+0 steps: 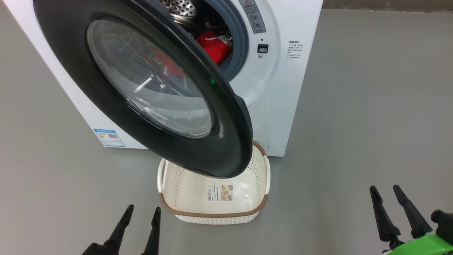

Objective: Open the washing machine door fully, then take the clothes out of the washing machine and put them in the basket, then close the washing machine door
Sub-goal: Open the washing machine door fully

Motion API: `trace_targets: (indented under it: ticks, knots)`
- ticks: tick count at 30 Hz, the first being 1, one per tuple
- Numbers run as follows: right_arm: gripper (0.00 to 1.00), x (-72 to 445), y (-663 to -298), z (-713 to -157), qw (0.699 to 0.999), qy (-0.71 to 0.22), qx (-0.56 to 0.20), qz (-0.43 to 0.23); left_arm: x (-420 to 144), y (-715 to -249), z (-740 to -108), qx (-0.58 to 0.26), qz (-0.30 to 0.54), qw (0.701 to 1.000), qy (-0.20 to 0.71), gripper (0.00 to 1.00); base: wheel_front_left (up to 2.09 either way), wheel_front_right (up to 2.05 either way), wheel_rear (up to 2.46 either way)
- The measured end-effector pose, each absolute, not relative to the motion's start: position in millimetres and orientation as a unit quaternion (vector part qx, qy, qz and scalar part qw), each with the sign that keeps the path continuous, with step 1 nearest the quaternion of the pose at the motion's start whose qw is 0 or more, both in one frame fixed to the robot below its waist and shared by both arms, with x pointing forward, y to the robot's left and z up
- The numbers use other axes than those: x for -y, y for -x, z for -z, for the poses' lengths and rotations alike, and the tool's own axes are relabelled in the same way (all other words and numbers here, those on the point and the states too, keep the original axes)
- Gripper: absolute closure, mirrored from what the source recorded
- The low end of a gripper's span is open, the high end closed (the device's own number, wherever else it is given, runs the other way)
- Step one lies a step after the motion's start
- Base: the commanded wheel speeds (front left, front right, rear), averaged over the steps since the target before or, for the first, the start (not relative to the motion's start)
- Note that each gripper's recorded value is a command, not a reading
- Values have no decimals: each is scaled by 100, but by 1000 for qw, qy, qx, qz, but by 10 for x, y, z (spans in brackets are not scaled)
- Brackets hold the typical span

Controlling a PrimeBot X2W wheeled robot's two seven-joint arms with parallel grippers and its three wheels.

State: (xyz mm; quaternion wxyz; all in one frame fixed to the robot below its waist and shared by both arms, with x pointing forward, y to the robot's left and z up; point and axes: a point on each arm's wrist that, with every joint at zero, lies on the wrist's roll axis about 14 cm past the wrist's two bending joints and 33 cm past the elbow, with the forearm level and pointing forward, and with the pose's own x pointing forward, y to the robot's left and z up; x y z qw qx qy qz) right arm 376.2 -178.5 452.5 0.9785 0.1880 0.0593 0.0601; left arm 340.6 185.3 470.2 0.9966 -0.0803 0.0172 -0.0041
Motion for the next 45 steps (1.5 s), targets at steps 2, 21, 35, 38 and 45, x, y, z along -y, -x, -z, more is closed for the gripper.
trace_targets:
  ticks: [2, 21, 35, 38, 45]
  knots:
    - [0, 1785, -3710, -4509, 979, -187, -59, -53, -1859, -3401, -4708, -16, 3, 997, 80, 0, 0, 0, 0]
    - [0, 1743, -3537, -4326, 977, -189, -86, -40, -1841, -3393, -4708, -16, 6, 997, 81, 0, 0, 0, 0]
    - [100, 773, -4261, -5187, 925, -343, 4, -164, -1799, -3341, -4689, -20, 7, 995, 94, 0, 0, 0, 0]
    - [100, 514, -4419, -5423, 905, -373, 16, -203, -1808, -3312, -4673, -23, 4, 995, 97, 0, 0, 0, 0]
    - [100, -52, -4604, -5527, 856, -425, -51, -291, -1893, -3204, -4622, -31, -23, 993, 111, 0, 0, 0, 0]
